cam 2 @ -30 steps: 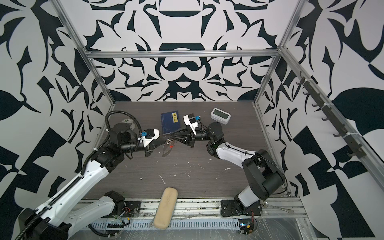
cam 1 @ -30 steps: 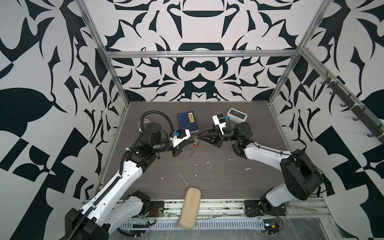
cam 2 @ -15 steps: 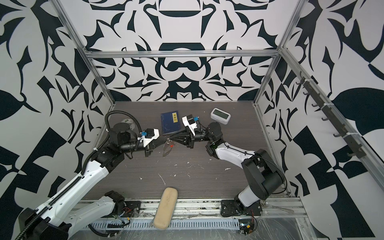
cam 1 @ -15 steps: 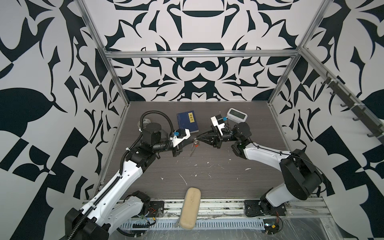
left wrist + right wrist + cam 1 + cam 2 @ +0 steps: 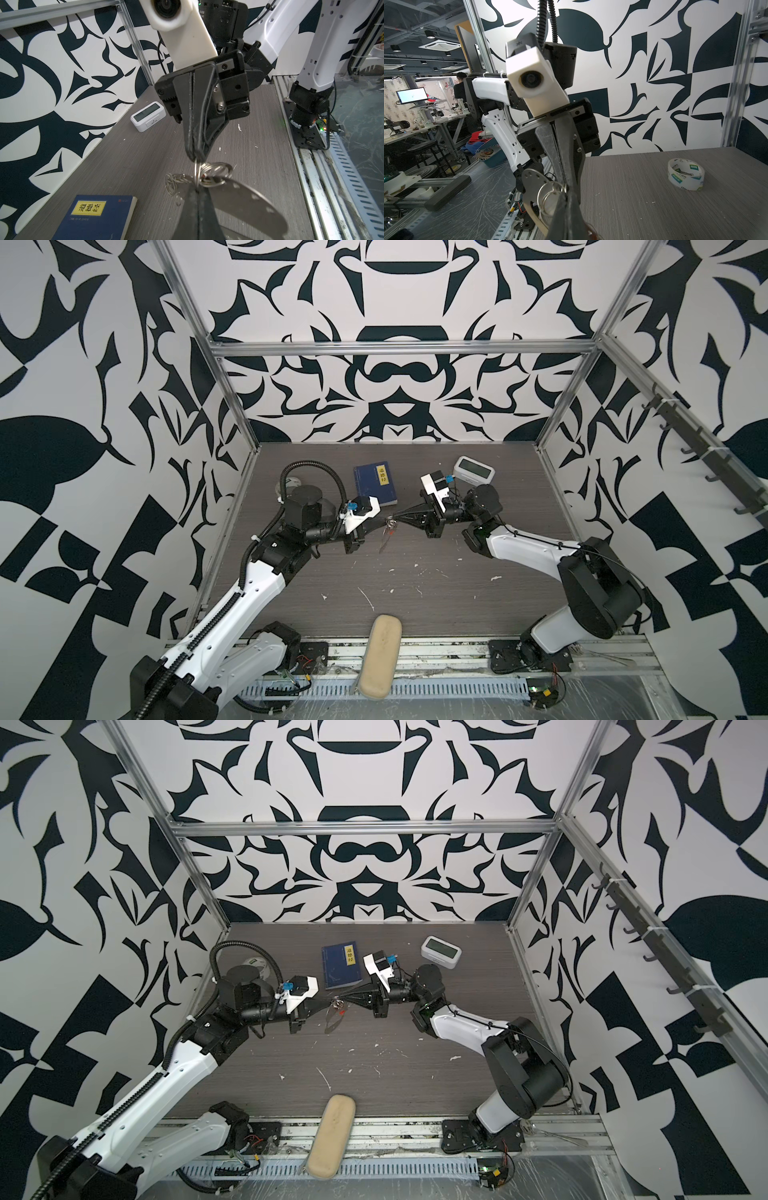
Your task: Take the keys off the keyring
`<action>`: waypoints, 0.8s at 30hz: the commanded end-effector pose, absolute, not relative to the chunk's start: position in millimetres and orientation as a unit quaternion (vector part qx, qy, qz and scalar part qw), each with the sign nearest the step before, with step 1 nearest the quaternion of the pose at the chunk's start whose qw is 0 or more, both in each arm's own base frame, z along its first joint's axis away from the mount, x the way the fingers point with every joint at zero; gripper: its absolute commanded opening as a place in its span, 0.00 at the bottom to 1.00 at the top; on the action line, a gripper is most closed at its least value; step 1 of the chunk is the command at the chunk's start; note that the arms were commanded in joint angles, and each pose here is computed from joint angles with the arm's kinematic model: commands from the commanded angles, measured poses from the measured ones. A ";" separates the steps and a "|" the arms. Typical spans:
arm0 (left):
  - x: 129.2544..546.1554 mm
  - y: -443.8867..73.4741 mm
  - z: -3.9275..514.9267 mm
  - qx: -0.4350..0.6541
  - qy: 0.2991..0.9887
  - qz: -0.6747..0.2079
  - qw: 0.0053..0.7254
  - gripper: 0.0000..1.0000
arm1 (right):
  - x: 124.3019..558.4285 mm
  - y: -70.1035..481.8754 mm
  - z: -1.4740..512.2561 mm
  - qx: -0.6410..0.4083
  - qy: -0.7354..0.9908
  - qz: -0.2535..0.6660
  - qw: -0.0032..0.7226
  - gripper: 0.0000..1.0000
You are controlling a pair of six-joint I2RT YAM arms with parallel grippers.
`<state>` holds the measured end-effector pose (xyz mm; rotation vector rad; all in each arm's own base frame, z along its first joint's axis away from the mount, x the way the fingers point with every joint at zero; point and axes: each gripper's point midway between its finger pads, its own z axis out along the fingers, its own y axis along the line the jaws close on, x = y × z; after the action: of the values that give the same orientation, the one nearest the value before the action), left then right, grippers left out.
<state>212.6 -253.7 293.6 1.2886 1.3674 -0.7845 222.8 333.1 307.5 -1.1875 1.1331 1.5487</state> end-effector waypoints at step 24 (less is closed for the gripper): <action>210.0 -253.1 312.5 0.511 0.537 -0.342 0.578 0.19 | 217.6 330.3 352.1 -0.465 0.399 0.632 0.475 0.00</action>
<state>210.8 -253.8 296.1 1.2324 1.3254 -0.8112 221.5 335.1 318.7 -1.1601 1.1028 1.5665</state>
